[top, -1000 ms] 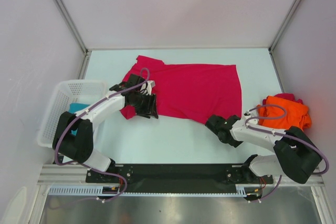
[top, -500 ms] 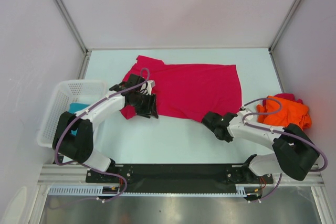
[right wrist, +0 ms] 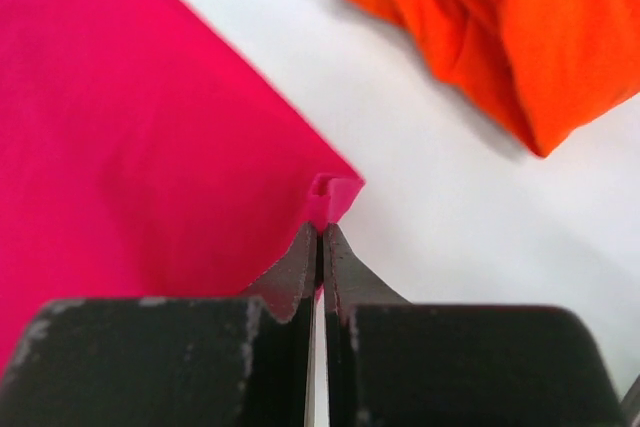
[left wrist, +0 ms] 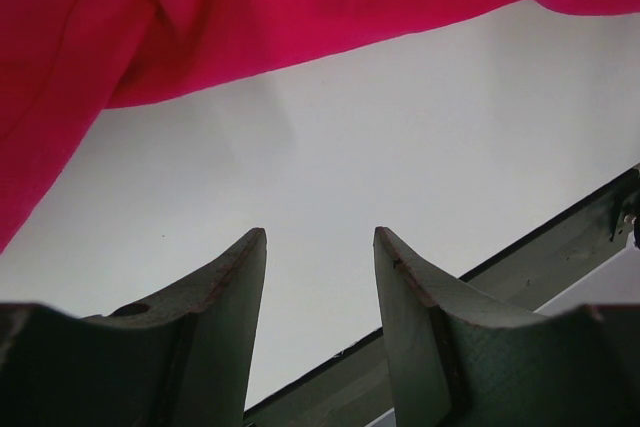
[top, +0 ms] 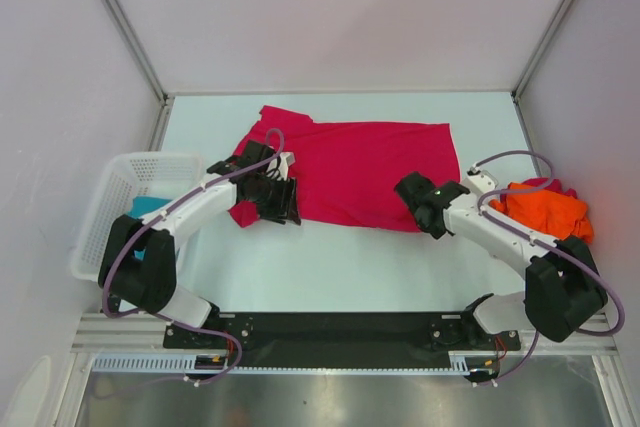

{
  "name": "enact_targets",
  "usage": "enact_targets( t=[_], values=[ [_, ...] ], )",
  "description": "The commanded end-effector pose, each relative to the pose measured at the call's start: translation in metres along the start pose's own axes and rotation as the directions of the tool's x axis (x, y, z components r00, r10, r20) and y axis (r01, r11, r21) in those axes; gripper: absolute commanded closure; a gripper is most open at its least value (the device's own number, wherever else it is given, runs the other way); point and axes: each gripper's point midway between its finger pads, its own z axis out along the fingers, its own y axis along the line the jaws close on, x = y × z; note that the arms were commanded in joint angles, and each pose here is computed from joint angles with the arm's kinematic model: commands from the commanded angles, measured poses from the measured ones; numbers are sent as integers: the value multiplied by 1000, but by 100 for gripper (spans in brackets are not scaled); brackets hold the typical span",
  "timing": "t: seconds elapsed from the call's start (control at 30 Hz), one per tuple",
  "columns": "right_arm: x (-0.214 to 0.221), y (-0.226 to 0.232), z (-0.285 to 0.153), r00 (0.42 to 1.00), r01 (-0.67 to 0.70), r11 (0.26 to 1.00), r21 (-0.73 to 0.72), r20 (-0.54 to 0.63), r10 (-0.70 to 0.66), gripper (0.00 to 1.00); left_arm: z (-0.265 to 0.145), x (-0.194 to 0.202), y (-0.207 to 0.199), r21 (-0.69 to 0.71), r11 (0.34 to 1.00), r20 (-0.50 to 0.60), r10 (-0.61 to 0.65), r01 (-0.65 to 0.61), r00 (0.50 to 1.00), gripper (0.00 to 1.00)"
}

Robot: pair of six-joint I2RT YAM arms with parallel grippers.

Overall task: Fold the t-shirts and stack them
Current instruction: Fold the flattened tshirt in 1/3 of the way

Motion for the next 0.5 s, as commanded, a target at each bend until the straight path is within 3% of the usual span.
enact_targets(
  t=[0.0,0.47],
  values=[
    [-31,-4,14,997,-9,999,37,71,6,100,-10,-12,-1,-8,999,53,36,-36,998,48],
    [-47,29,75,998,66,995,74,-26,-65,100,-8,-17,7,-42,999,56,7,-5,998,48]
  ],
)
